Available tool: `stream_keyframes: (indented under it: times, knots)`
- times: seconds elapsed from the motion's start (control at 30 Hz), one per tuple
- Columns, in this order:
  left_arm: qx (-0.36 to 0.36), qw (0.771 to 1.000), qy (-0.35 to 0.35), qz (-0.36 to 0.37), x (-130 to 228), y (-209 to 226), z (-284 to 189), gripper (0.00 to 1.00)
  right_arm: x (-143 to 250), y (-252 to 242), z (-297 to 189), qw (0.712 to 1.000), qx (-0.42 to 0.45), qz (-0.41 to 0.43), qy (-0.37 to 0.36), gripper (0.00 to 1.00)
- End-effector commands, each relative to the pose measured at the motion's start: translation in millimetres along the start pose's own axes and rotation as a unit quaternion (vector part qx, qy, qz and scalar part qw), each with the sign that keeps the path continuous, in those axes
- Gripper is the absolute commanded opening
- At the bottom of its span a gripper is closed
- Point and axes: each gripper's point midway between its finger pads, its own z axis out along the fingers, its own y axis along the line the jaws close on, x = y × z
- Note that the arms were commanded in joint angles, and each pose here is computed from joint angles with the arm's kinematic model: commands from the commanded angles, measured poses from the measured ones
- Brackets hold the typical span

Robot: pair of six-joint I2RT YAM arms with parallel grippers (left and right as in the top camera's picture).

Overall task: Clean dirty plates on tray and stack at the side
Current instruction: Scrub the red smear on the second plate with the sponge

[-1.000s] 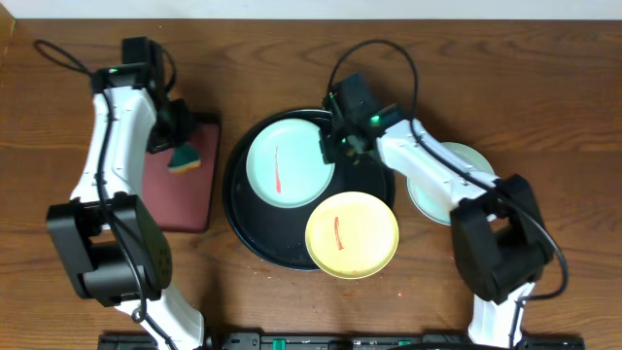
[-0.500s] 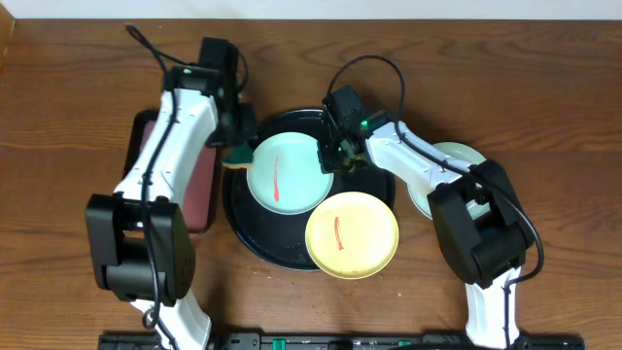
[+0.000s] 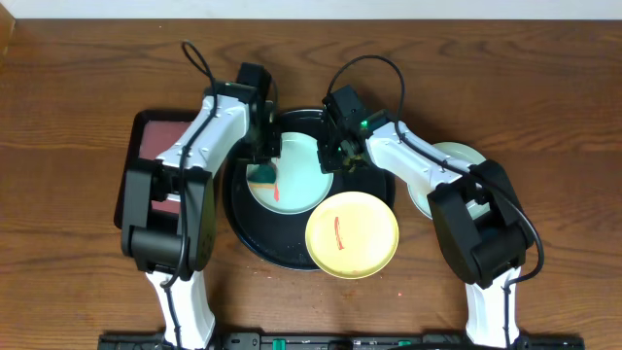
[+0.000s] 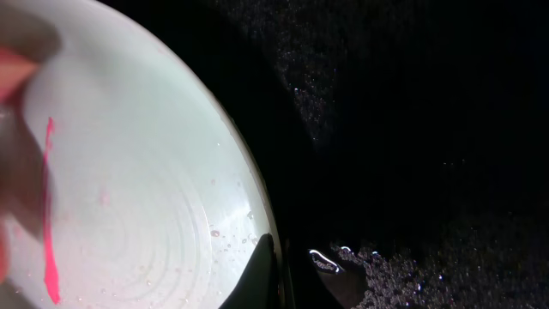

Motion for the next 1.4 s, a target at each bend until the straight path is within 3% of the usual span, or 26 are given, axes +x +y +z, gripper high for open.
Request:
stream_keyframes:
  times: [0.0,0.23,0.37,0.53,0.6,0.7,0.8,0.93,1.03,1.17,1.37]
  knots:
    - [0.003,0.999,0.037,0.017,16.4,-8.4,17.9,0.07,-3.9,-0.8,1.9,1.0,-0.003,0.009,-0.001,0.01]
    - [-0.003,0.997,0.072,0.029,37.6,-18.1,37.9,0.08,-4.3,-2.0,1.7,1.0,-0.003,0.011,-0.001,0.01]
    - [0.031,0.993,0.094,0.066,54.2,-37.9,43.0,0.08,-4.4,-1.8,1.7,1.0,-0.003,0.01,-0.001,0.01]
    - [0.014,0.995,0.056,0.081,41.3,-40.9,51.3,0.08,-4.4,-1.8,1.7,1.0,-0.003,0.01,-0.001,0.01]
    - [-0.081,0.997,0.0,0.001,18.2,-11.0,50.5,0.08,-4.3,-1.7,1.7,1.0,-0.003,0.01,-0.001,0.01]
    - [-0.191,0.974,-0.055,-0.111,8.1,27.6,39.1,0.07,-4.3,-1.7,1.7,1.0,-0.003,0.01,-0.001,0.01]
    - [-0.201,0.968,-0.052,-0.144,13.9,31.4,37.7,0.07,-4.4,-2.0,1.7,1.0,-0.003,0.011,-0.001,0.01]
    - [-0.147,0.983,0.014,-0.106,36.3,10.6,44.6,0.08,-4.6,-1.9,1.7,1.0,-0.003,0.011,-0.002,0.01]
    - [-0.02,0.996,0.082,0.0,55.2,-31.5,49.5,0.08,-4.5,-1.9,1.7,1.0,-0.003,0.01,-0.001,0.01]
    - [0.139,0.976,0.117,0.12,72.8,-79.8,40.3,0.07,-4.6,-1.9,1.7,1.0,-0.003,0.01,-0.002,0.01]
    - [0.155,0.976,0.084,0.129,54.9,-84.9,38.0,0.07,-4.3,-2.2,1.6,1.0,-0.003,0.011,-0.001,0.01]
